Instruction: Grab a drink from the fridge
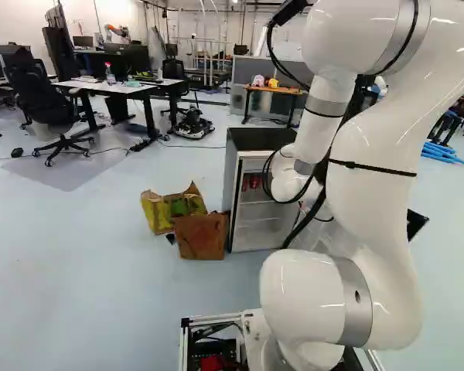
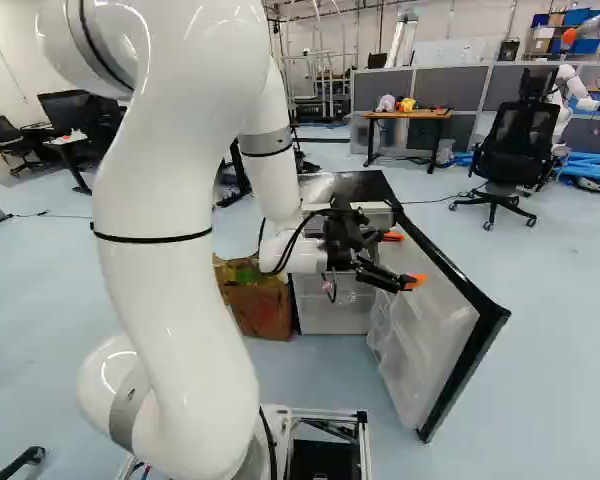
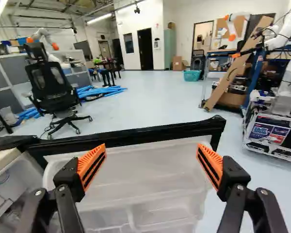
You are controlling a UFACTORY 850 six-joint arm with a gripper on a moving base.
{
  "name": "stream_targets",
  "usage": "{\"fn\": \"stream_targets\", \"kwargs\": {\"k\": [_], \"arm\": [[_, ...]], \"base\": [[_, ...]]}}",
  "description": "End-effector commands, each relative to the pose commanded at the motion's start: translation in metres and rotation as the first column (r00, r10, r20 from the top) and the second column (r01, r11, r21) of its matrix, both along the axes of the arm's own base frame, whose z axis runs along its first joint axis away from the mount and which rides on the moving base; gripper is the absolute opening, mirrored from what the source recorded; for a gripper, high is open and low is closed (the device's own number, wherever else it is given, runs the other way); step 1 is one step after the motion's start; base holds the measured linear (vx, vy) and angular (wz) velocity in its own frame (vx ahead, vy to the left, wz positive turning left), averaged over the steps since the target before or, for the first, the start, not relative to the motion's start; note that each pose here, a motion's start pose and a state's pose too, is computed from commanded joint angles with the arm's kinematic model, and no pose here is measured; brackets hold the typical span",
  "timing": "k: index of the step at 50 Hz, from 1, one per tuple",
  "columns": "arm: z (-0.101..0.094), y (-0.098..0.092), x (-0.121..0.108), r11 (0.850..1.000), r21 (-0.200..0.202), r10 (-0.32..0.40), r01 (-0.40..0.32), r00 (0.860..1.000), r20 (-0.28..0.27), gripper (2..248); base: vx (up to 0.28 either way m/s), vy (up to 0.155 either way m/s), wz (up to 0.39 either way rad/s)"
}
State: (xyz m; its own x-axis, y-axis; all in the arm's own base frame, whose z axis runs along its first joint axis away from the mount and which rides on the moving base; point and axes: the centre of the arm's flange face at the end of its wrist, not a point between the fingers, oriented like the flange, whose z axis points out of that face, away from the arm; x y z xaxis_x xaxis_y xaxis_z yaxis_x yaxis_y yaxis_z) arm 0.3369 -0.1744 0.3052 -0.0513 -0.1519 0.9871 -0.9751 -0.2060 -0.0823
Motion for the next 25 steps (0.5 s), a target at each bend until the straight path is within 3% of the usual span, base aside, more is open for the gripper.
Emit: {"fn": "stream_targets", "kwargs": {"k": [12,25], "arm": [[0.002,0.005,-0.012,0.993,-0.005,0.115,-0.115,0.993,-0.019,247],[0.004,0.009,-0.024,0.973,-0.007,0.229,-0.229,0.973,-0.035,247]], "base": [[0.0,0.0,0.0],[0.0,0.0,0.0]]}}
